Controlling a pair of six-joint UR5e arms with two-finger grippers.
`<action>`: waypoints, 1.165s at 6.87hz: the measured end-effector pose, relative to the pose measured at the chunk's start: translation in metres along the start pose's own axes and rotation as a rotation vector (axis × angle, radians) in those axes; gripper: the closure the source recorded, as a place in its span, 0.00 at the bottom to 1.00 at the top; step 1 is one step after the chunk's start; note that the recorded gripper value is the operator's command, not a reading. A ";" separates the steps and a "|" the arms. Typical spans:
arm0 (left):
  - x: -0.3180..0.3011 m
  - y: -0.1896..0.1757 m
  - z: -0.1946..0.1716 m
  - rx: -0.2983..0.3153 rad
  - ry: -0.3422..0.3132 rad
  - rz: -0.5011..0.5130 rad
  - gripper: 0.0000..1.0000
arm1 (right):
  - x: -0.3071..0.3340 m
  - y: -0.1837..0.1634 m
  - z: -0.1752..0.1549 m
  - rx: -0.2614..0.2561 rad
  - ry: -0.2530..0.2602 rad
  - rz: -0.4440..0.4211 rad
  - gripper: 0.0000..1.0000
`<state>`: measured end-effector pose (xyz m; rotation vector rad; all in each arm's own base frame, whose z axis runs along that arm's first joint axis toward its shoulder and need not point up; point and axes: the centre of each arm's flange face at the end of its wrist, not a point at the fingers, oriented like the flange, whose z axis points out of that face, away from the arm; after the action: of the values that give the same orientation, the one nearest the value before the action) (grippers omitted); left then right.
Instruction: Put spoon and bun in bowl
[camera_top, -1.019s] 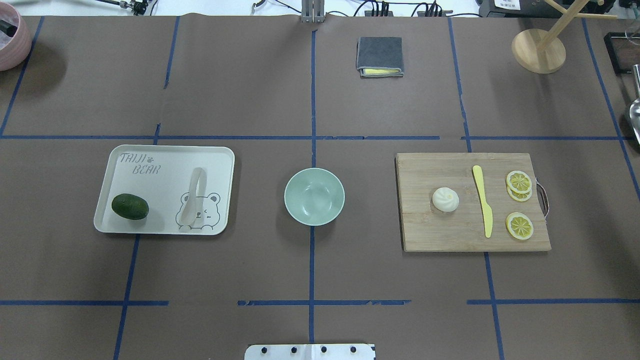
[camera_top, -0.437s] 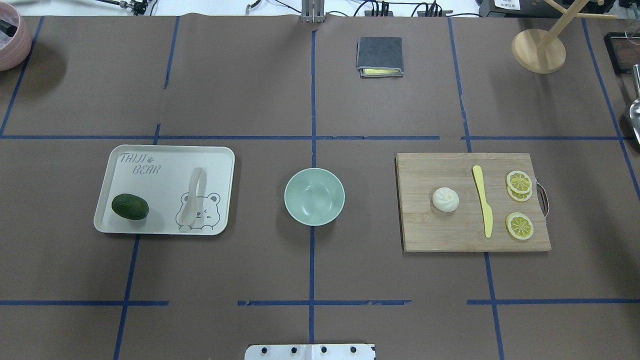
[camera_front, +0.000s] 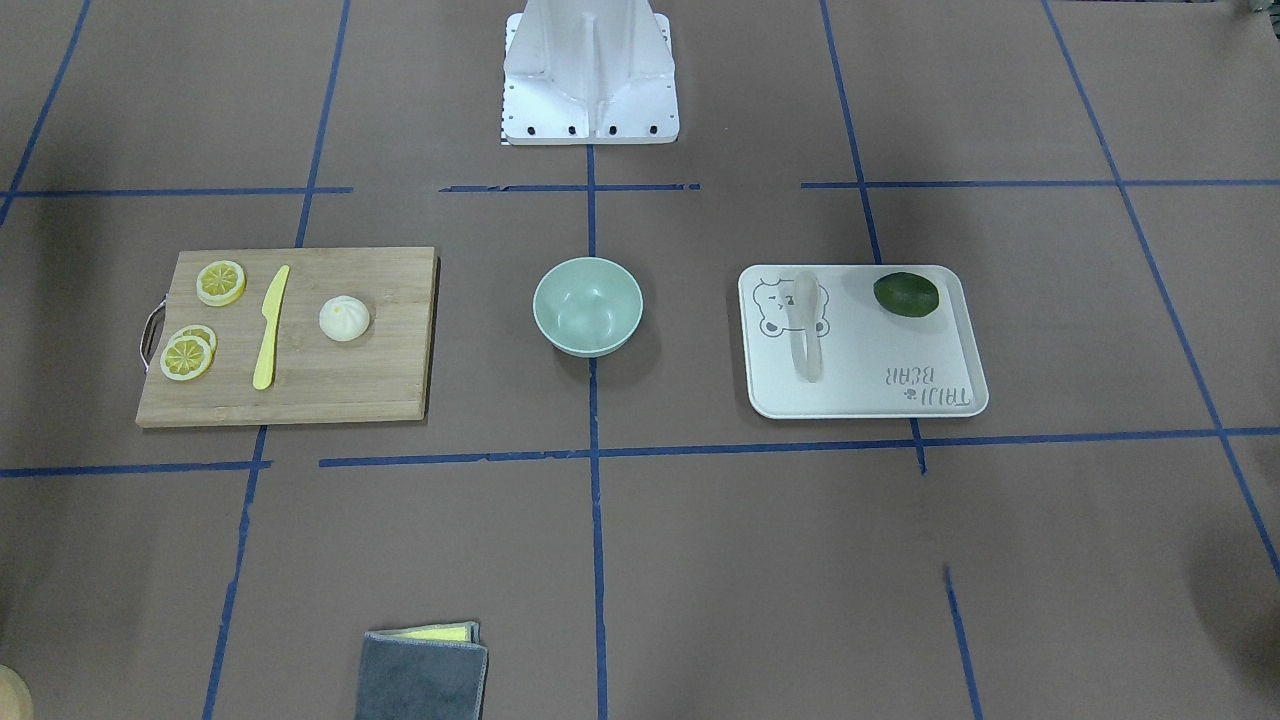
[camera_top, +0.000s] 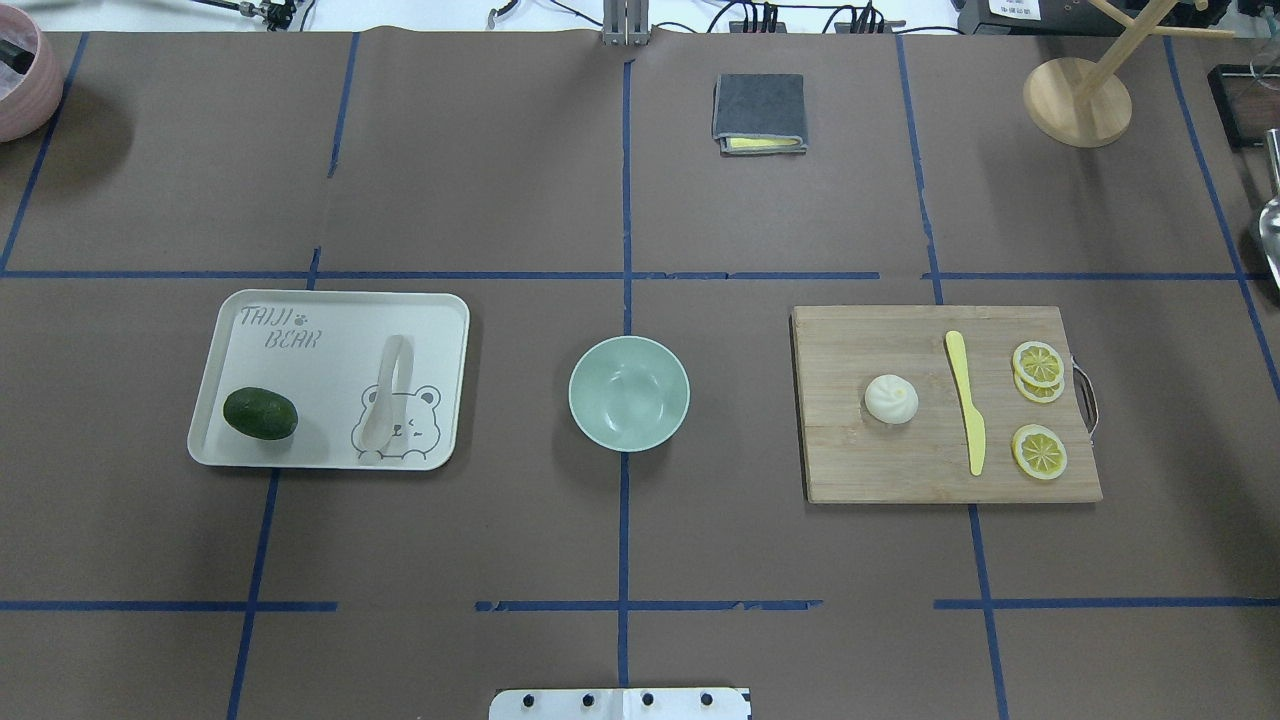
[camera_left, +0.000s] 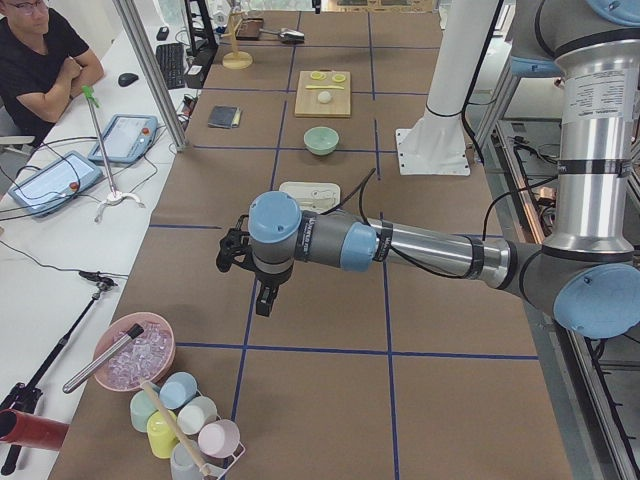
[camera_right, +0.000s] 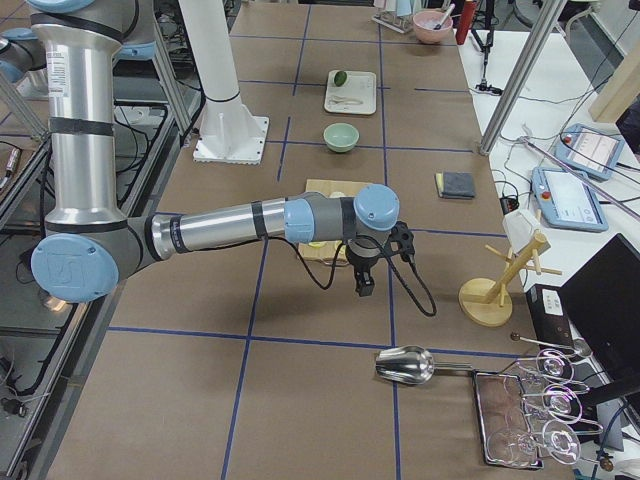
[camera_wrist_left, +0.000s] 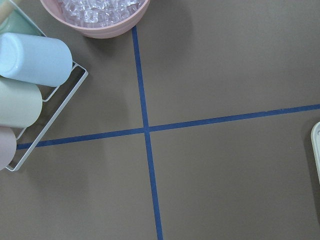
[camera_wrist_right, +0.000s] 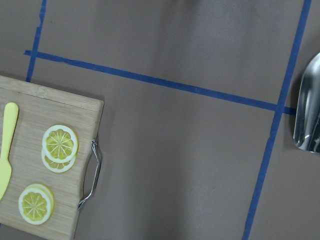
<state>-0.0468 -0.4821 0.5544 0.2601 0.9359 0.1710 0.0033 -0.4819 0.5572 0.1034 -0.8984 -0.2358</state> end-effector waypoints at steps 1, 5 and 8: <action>0.037 -0.011 0.027 -0.007 0.061 0.047 0.00 | -0.002 0.002 0.001 0.037 -0.001 -0.057 0.00; 0.288 -0.060 0.159 -0.072 0.112 -0.055 0.01 | -0.002 0.016 0.010 0.073 -0.006 -0.116 0.00; 0.406 -0.052 0.266 -0.048 0.003 -0.080 0.10 | 0.000 0.018 0.021 0.050 -0.011 -0.106 0.00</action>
<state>0.4079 -0.4668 0.3766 0.1776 0.9421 0.1197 -0.0105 -0.4645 0.5739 0.1965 -0.9107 -0.3124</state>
